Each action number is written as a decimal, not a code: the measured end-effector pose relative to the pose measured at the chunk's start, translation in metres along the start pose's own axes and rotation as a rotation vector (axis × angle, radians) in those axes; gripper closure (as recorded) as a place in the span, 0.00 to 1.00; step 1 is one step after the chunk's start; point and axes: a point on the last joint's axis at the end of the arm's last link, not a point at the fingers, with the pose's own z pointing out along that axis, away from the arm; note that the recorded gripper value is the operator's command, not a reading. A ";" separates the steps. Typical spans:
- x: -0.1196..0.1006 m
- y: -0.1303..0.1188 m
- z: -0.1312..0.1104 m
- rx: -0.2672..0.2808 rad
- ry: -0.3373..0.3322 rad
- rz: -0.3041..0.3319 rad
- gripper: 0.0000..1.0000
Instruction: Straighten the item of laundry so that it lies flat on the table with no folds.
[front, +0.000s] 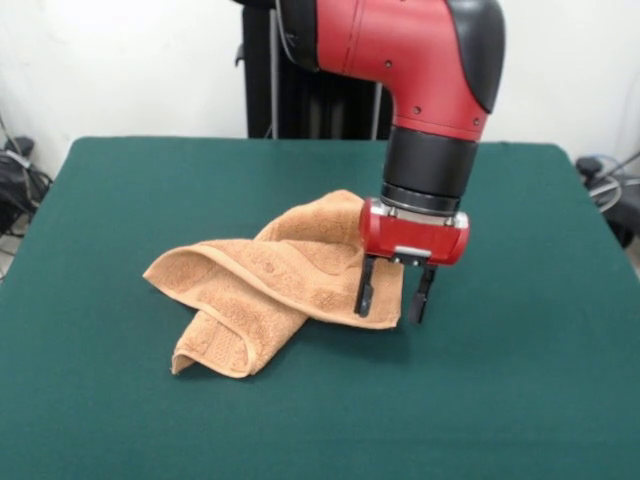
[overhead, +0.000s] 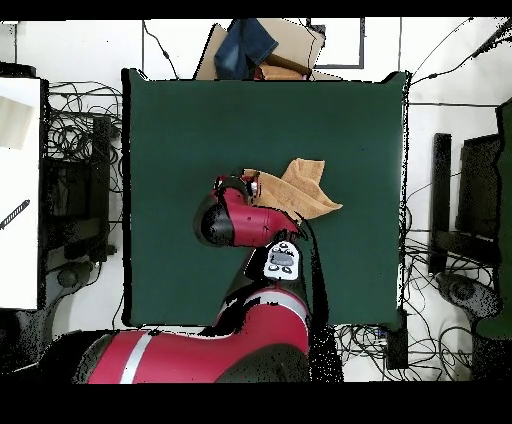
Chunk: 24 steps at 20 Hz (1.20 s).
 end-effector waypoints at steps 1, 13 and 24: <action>0.000 0.000 0.000 0.000 -0.001 0.001 0.00; -0.001 0.000 0.000 0.001 -0.005 0.005 0.00; 0.006 -0.001 0.000 0.008 -0.041 0.007 0.00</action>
